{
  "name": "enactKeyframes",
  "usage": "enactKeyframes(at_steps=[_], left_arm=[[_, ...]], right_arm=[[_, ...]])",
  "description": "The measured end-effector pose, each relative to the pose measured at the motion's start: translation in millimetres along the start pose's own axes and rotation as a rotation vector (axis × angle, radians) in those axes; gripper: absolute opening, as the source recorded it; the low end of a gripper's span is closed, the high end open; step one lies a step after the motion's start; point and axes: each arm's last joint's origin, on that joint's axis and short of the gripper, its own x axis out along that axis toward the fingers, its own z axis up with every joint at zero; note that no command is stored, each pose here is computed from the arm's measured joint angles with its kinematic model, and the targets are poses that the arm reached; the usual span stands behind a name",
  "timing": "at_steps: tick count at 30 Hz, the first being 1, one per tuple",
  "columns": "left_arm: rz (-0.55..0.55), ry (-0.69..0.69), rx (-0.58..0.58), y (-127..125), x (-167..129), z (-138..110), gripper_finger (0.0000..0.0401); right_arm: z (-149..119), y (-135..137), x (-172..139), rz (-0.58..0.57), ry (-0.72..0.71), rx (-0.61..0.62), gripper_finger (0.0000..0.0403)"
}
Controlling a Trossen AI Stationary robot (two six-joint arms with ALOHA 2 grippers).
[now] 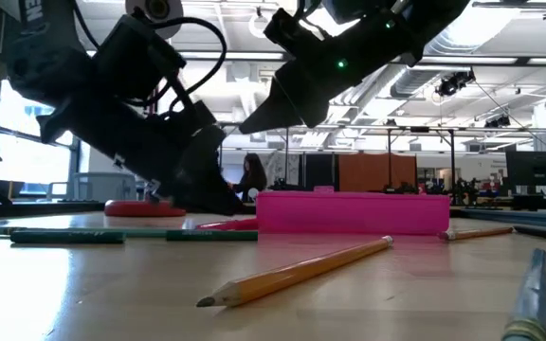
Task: Pick & place school supplies into a supply box
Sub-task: Put the pink pen into the red supply box
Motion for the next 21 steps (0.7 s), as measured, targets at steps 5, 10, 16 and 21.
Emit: enactKeyframes(at_steps=[5, 10, 16, 21], left_arm=[[-0.022, -0.005, -0.026, -7, 3, 7, 0.0167], [0.034, 0.099, -0.006, -9, 6, 4, 0.0168], [0.066, 0.158, 0.045, -14, 14, 3, 0.0168], [0.153, 0.237, 0.136, -13, 15, -1, 0.0168]], right_arm=[[0, 0, 0, 0.0, 0.002, -0.001, 0.0105], [0, 0, 0, 0.0, 0.002, -0.001, 0.0105], [0, 0, 0, 0.001, 0.003, -0.002, 0.0105], [-1, 0, 0, 0.002, 0.009, -0.004, 0.0105]])
